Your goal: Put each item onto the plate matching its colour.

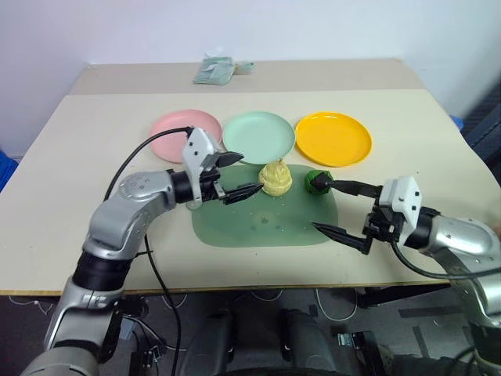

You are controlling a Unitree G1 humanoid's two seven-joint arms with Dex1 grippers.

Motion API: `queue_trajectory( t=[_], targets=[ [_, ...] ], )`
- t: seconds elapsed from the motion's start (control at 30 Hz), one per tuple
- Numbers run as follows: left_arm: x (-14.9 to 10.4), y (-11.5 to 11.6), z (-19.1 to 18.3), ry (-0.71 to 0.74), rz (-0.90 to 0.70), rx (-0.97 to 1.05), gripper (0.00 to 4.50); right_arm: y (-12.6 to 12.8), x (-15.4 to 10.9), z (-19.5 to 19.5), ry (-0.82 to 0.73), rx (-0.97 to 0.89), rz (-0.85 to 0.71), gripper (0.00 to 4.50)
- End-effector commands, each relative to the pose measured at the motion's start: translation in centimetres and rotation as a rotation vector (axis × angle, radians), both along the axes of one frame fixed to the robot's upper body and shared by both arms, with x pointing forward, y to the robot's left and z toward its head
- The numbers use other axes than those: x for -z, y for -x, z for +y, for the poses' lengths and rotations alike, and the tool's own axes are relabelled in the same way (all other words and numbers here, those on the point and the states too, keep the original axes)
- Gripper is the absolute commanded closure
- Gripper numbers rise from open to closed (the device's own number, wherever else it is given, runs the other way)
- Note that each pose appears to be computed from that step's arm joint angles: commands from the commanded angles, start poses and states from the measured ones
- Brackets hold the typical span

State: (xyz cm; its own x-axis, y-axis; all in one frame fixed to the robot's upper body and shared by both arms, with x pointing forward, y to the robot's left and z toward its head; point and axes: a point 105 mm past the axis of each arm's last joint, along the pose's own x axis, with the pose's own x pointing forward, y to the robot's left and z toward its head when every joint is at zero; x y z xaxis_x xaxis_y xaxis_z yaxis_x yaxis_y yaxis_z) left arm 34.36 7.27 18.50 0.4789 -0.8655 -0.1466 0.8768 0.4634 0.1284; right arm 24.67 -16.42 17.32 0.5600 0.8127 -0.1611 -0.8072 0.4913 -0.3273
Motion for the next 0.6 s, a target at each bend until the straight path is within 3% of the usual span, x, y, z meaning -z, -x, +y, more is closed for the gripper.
queue_trajectory(
  t=[0.03,0.3,0.6],
  targets=[
    [-0.3,-1.8,-0.4,-0.056,-0.03,-0.006,0.06,1.2,-1.9,0.2,0.0,0.041,-0.081,0.0],
    [0.7,-3.3,-3.2,-0.087,0.026,0.111,0.06,3.3,-1.6,0.5,0.019,0.124,-0.068,0.0],
    [0.8,-4.0,-4.7,-0.138,0.015,0.17,0.06,3.5,-1.5,-0.6,0.02,0.218,-0.06,0.0]
  ],
)
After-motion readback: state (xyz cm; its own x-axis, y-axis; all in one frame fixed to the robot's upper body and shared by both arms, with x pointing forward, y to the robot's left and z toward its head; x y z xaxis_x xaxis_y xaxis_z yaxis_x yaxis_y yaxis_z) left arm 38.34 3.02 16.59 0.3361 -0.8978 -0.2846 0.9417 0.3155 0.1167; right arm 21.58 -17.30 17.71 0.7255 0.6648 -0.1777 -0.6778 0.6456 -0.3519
